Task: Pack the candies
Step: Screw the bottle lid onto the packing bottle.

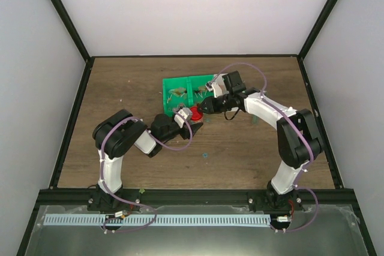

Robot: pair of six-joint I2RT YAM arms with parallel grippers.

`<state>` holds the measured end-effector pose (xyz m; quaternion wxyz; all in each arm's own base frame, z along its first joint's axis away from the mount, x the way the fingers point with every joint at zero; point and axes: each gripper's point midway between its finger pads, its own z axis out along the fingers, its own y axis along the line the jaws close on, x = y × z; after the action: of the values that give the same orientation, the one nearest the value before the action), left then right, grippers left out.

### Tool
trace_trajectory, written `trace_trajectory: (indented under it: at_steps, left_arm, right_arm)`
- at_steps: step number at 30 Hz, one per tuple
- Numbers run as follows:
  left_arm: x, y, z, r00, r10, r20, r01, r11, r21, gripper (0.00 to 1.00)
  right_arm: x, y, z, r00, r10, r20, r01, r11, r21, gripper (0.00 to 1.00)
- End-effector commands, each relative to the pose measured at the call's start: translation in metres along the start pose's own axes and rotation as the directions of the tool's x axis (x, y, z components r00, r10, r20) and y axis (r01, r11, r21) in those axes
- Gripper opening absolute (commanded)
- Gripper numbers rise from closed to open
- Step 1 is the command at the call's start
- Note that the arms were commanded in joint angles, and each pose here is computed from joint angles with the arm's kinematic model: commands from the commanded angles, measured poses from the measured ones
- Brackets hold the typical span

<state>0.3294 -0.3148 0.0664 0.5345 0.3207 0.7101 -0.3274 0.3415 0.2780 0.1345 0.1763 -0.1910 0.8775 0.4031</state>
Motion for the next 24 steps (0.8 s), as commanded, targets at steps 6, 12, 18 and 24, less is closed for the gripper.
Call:
trace_trajectory:
  at_steps: [6, 12, 18, 24]
  left_arm:
    - [0.120, 0.001, -0.028, 0.909, -0.164, -0.383, 0.152, 0.986, -0.061, 0.70]
    - [0.122, 0.000, -0.028, 0.905, -0.170, -0.389, 0.161, 0.985, -0.057, 0.70]
    - [0.122, -0.001, -0.028, 0.905, -0.168, -0.391, 0.159, 0.986, -0.055, 0.70]
    - [0.125, -0.001, -0.028, 0.902, -0.174, -0.394, 0.166, 0.985, -0.056, 0.70]
  right_arm:
    - [-0.010, 0.006, 0.011, 0.999, -0.047, -0.007, 0.047, 0.999, 0.001, 0.23]
    - [-0.014, 0.007, 0.015, 0.996, -0.092, -0.010, 0.092, 0.995, 0.042, 0.20]
    - [-0.020, -0.001, 0.010, 0.995, -0.099, 0.015, 0.097, 0.989, 0.113, 0.34]
    - [-0.023, -0.005, 0.010, 0.994, -0.104, 0.022, 0.100, 0.984, 0.145, 0.27]
